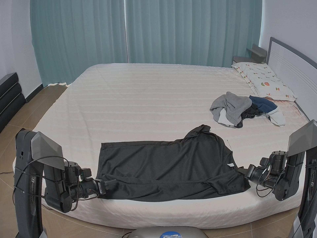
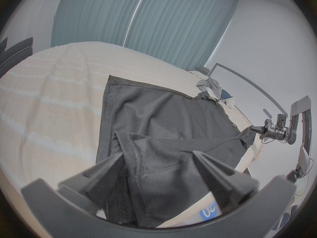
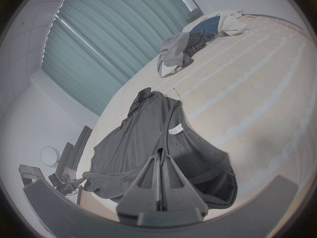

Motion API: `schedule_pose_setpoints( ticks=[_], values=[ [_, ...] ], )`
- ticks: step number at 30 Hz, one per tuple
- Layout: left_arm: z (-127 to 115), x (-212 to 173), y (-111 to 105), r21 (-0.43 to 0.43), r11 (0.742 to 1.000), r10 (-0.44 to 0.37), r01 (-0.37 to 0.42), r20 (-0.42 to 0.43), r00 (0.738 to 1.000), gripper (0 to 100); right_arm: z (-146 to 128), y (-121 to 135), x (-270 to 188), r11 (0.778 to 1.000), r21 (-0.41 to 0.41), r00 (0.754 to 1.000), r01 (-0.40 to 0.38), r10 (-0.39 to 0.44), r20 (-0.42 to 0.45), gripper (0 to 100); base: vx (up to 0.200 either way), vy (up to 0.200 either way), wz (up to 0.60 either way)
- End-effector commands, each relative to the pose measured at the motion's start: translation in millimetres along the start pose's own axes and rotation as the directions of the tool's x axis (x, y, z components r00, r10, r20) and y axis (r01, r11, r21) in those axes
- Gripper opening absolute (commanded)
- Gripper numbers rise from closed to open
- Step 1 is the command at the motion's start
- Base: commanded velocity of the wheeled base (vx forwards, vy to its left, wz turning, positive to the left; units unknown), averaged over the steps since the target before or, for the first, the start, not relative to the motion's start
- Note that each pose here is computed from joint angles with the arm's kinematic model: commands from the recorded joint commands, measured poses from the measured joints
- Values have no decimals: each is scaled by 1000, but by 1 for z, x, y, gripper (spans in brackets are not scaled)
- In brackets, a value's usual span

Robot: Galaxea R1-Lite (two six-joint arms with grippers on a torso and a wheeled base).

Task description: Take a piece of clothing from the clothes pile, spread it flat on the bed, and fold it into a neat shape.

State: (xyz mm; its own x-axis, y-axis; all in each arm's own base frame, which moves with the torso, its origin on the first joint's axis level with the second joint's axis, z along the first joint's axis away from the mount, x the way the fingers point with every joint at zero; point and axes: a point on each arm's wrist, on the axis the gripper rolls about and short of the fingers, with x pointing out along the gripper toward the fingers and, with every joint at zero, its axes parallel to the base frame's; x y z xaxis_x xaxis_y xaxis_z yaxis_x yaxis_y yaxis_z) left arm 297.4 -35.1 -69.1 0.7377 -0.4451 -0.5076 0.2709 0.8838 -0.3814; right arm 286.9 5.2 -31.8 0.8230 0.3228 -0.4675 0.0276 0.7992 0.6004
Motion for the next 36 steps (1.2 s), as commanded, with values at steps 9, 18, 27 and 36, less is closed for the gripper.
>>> schedule_pose_setpoints(
  ticks=[9, 18, 27, 36],
  values=[
    [-2, -7, 2, -11, 1000, 13, -13, -3, 1000, 0, 2, 1, 0, 1000, -4, 1000, -8, 8, 12, 0, 0, 0, 0],
    [16, -27, -7, -54, 998, 28, -25, 53, 998, 0, 10, 7, -6, 999, 19, 999, -26, 25, 46, 0, 0, 0, 0],
    [37, -53, -20, -145, 984, 123, -101, 149, 981, 0, 17, 18, -24, 998, 40, 996, -42, 39, 77, 0, 0, 0, 0],
    [53, -67, -29, -139, 985, 130, -104, 196, 972, 0, 19, 25, -40, 998, 33, 995, -50, 47, 89, 0, 0, 0, 0]
  ],
)
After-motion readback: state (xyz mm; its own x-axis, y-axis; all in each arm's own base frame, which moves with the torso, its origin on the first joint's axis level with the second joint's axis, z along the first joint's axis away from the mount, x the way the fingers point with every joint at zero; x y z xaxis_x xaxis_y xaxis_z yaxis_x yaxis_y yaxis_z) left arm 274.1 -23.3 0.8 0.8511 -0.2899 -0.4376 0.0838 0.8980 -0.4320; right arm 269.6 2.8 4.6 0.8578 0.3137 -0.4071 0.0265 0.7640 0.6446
